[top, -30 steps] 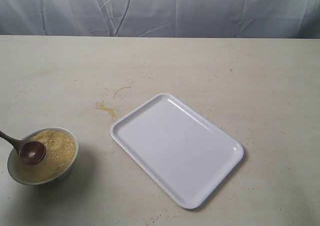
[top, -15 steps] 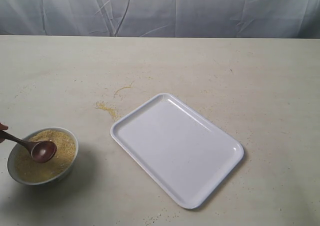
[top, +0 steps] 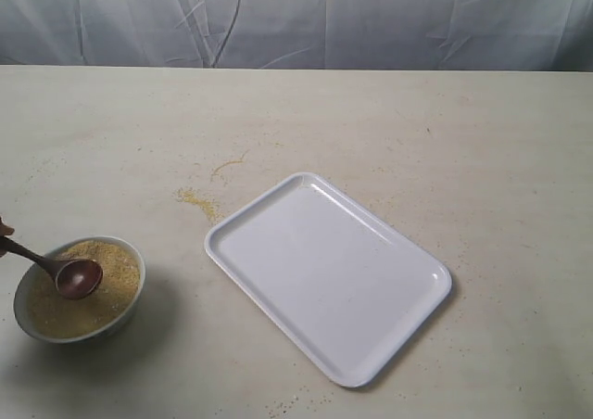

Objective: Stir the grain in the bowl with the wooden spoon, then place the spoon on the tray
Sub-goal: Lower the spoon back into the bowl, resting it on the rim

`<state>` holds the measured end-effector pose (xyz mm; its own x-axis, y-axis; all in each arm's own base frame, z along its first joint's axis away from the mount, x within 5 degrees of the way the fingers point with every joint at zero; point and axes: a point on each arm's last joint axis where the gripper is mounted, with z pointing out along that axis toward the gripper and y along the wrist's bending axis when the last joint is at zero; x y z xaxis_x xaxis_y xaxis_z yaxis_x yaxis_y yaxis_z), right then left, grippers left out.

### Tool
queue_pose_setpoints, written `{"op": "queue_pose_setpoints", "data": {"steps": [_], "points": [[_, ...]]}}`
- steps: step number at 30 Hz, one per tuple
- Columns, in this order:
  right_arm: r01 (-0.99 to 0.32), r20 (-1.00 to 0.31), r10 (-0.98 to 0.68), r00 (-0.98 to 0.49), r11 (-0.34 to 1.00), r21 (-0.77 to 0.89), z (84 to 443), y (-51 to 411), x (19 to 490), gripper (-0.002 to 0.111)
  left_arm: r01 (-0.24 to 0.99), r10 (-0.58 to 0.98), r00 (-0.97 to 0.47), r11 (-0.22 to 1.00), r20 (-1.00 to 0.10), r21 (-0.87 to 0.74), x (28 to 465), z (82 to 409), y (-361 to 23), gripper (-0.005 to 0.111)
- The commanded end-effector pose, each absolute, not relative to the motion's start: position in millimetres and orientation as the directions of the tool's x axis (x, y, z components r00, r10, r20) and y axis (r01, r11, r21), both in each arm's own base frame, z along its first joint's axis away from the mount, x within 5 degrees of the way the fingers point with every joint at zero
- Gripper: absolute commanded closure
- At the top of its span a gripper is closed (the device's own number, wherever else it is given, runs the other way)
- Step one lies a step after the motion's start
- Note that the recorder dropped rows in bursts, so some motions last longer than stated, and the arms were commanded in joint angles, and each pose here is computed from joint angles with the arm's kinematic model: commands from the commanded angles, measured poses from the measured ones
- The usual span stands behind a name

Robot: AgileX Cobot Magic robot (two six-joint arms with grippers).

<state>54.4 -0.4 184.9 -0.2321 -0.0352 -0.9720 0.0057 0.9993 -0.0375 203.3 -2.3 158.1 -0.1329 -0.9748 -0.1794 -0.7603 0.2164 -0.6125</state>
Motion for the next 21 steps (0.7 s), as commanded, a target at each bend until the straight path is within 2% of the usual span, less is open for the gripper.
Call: {"op": "queue_pose_setpoints", "data": {"steps": [1,6,12,15,18,21], "points": [[0.004,-0.976,-0.038,-0.215,0.999,-0.04,185.8,-0.3,54.3,0.108,-0.763,-0.972,-0.17,0.234,-0.161,-0.603,205.6,154.2,-6.0,0.099],[0.004,-0.976,-0.038,-0.215,0.999,-0.04,185.8,-0.3,54.3,0.108,-0.759,-0.969,-0.184,0.248,-0.167,-0.602,205.6,154.3,-6.3,0.084],[0.004,-0.976,-0.038,-0.215,0.999,-0.04,185.8,-0.3,54.3,0.108,-0.752,-0.967,-0.205,0.254,-0.151,-0.607,205.7,154.4,-8.8,0.077],[0.004,-0.976,-0.038,-0.215,0.999,-0.04,185.8,-0.3,54.3,0.108,-0.749,-0.967,-0.218,0.254,-0.135,-0.612,205.7,154.5,-10.7,0.07],[0.004,-0.976,-0.038,-0.215,0.999,-0.04,185.8,-0.3,54.3,0.108,-0.732,-0.961,-0.232,0.276,-0.152,-0.623,205.1,158.3,-10.7,0.062],[0.004,-0.976,-0.038,-0.215,0.999,-0.04,185.8,-0.3,54.3,0.108,-0.703,-0.954,-0.245,0.299,-0.175,-0.645,203.7,165.5,-10.6,0.058]]}}
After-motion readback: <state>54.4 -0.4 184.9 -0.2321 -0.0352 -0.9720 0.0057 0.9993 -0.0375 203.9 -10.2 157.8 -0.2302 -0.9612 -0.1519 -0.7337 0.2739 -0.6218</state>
